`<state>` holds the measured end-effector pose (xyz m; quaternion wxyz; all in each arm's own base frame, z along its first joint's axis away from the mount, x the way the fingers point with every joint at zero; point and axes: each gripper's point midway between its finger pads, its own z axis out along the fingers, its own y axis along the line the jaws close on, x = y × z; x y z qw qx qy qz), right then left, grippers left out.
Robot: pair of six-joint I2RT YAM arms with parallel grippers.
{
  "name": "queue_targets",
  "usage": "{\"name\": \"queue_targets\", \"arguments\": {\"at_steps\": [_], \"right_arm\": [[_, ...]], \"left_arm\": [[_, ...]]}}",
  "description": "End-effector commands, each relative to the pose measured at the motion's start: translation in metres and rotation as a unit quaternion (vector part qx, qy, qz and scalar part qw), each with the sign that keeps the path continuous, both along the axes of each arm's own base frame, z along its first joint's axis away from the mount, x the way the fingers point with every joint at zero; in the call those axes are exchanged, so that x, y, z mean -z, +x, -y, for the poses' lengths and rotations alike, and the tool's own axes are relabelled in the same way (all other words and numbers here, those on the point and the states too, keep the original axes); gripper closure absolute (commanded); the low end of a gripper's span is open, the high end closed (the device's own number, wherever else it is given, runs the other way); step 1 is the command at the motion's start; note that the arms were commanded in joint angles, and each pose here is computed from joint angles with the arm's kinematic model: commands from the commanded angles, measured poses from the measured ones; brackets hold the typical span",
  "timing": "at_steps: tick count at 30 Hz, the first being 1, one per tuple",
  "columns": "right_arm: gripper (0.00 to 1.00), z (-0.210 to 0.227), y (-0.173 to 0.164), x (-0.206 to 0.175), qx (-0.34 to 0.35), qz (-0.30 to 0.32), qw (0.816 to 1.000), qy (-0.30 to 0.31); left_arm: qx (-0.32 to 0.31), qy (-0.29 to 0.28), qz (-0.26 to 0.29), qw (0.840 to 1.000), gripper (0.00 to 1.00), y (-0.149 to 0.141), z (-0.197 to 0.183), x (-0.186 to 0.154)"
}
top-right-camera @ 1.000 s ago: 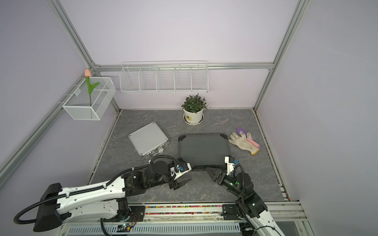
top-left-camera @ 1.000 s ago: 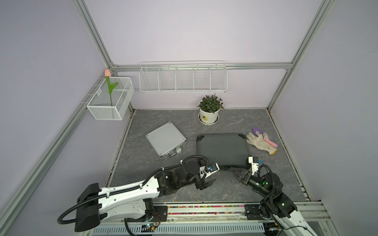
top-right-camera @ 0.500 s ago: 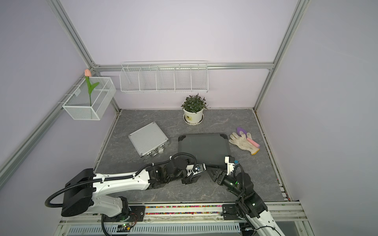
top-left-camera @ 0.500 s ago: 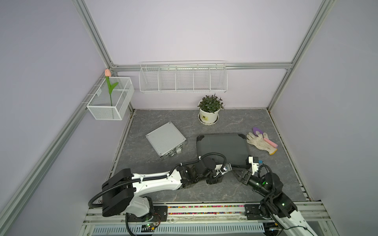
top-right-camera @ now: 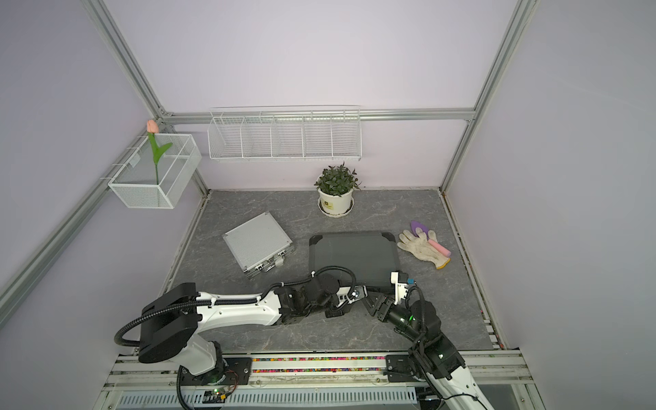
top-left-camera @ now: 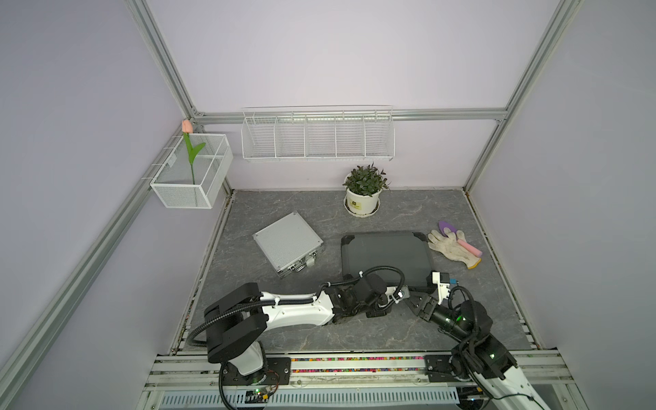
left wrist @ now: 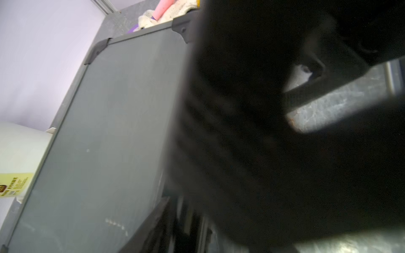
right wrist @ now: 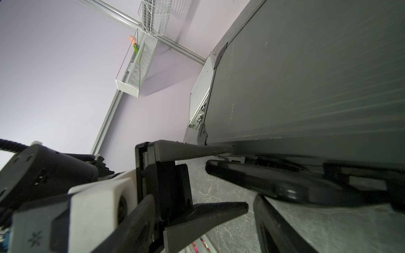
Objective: Open the poker set cases
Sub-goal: Pick up the poker set case from the center of the board.
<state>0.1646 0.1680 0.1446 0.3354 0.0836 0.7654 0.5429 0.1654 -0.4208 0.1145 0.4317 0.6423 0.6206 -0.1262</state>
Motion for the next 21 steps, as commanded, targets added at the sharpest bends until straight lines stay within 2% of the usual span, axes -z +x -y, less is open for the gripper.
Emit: {"name": "queue_targets", "arguments": {"at_steps": [1, 8, 10, 13, 14, 16, 21], "right_arm": [[0.27, 0.033, -0.053, 0.141, 0.01, -0.259, 0.954, -0.149], [0.27, 0.034, -0.055, 0.141, 0.009, -0.266, 0.952, -0.148], [0.27, 0.034, -0.055, 0.141, 0.012, -0.267, 0.952, -0.148], [0.26, 0.038, -0.053, 0.134, 0.022, -0.26, 0.953, -0.155], [0.25, 0.04, -0.052, 0.131, 0.026, -0.257, 0.953, -0.158], [0.24, 0.045, -0.051, 0.126, 0.036, -0.251, 0.953, -0.167], [0.23, 0.051, -0.049, 0.117, 0.052, -0.243, 0.953, -0.174]], "left_arm": [[-0.006, -0.004, 0.021, 1.0, 0.6, 0.007, 0.007, -0.004], [-0.019, -0.005, 0.049, 0.999, 0.68, 0.014, -0.002, 0.0], [-0.019, -0.015, 0.056, 0.998, 0.76, 0.014, -0.004, -0.002], [-0.019, -0.025, 0.068, 0.997, 0.8, 0.014, -0.007, -0.006], [-0.018, -0.027, 0.073, 0.997, 0.83, 0.014, -0.008, -0.008], [-0.017, -0.029, 0.084, 0.996, 0.99, 0.014, -0.01, -0.012], [-0.005, -0.044, 0.113, 0.993, 1.0, 0.012, -0.014, -0.032]]}}
